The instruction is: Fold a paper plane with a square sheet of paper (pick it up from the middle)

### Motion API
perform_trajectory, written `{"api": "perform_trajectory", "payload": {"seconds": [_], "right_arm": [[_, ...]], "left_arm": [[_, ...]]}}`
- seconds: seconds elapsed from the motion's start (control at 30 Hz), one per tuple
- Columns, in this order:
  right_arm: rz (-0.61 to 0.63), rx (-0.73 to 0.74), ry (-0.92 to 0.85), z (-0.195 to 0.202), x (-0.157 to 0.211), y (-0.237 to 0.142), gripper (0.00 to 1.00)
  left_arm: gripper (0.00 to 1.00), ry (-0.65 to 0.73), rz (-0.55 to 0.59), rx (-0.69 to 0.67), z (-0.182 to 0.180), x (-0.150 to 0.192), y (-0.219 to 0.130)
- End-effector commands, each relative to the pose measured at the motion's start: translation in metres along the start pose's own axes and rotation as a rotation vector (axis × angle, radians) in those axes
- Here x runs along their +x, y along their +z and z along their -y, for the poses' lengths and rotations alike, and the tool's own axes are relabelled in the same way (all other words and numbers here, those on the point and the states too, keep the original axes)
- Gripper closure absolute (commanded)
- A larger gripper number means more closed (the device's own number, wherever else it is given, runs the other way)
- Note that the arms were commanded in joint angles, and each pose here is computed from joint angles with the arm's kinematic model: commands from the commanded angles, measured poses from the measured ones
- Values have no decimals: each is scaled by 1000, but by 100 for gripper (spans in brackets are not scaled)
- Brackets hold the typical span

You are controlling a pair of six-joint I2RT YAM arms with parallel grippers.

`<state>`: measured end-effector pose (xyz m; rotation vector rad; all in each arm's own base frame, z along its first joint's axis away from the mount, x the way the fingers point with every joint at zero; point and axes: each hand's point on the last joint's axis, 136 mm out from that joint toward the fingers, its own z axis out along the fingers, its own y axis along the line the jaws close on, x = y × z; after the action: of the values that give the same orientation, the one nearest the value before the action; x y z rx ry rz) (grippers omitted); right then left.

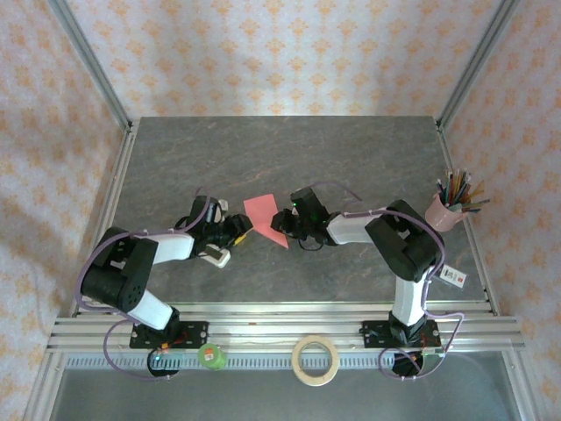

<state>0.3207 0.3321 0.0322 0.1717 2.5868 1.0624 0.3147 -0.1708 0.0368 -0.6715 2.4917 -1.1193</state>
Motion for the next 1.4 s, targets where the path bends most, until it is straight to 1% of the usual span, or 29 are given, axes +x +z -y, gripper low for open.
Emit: {"api": "perform_trajectory", "payload": {"seconds": [0.0, 0.27, 0.4, 0.53, 0.73, 0.93, 1.17, 1.37], "right_arm": [[-9, 48, 14, 17, 3, 4, 75], [-25, 66, 30, 28, 9, 5, 75], [-28, 59, 31, 28, 9, 5, 76], [-29, 59, 29, 29, 9, 6, 76], [-30, 70, 26, 32, 10, 5, 76], [-32, 78, 22, 33, 11, 5, 76], [-40, 80, 21, 35, 13, 6, 76], [-44, 83, 21, 36, 14, 6, 76]], "left_arm": [[55, 11, 8, 25, 13, -5, 4], [62, -8, 9, -2, 8, -8, 11], [71, -14, 14, 15, 14, -12, 15], [76, -13, 14, 13, 16, -14, 17], [75, -33, 10, -11, 9, -15, 23], [73, -55, 62, -73, -3, -20, 17], [73, -80, 60, -73, -6, -19, 19], [73, -84, 128, -89, -6, -27, 9]]}}
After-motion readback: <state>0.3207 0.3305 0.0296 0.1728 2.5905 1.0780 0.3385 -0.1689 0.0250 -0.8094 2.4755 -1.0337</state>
